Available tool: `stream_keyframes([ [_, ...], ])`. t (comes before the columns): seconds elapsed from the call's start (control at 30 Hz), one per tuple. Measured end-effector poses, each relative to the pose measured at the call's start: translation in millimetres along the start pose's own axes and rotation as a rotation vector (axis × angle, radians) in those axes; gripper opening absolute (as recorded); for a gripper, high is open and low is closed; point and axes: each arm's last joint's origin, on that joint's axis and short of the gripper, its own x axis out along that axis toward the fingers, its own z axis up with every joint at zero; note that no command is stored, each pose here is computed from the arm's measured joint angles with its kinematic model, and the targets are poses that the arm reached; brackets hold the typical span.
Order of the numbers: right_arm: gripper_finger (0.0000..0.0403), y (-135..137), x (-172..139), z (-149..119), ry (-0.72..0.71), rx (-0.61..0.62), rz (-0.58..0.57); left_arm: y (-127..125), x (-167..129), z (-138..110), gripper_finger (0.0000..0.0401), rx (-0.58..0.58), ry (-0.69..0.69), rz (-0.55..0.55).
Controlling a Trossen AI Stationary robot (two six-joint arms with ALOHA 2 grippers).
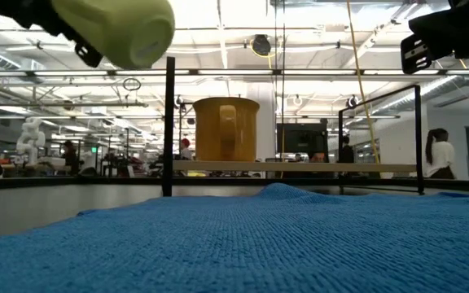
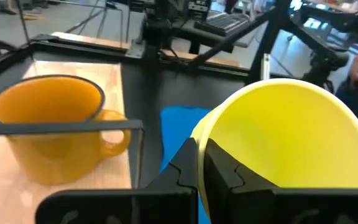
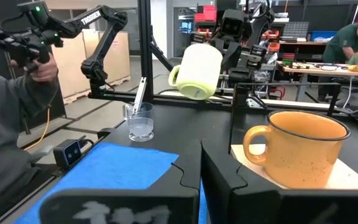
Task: Stack small to large cups/mugs on shelf
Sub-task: Put the yellow mug on the shelf
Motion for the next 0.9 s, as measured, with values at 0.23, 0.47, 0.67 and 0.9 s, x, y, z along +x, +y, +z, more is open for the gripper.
stream_keyframes([
  [0.23,0.0000,0,0,0,-0.003,-0.004,0.000,3,10,35,0.0004,0.035,0.017,0.046],
  [0.47,0.0000,0,0,2,-0.019,-0.004,0.000,11,25,74,0.0004,0.111,0.030,0.043],
  [0.67,0.0000,0,0,2,-0.024,-0.004,0.003,33,35,101,0.0004,0.110,0.031,0.080],
  [0.9,0.0000,0,0,2,-0.024,-0.004,0.004,70,53,125,0.0004,0.074,0.041,0.065],
])
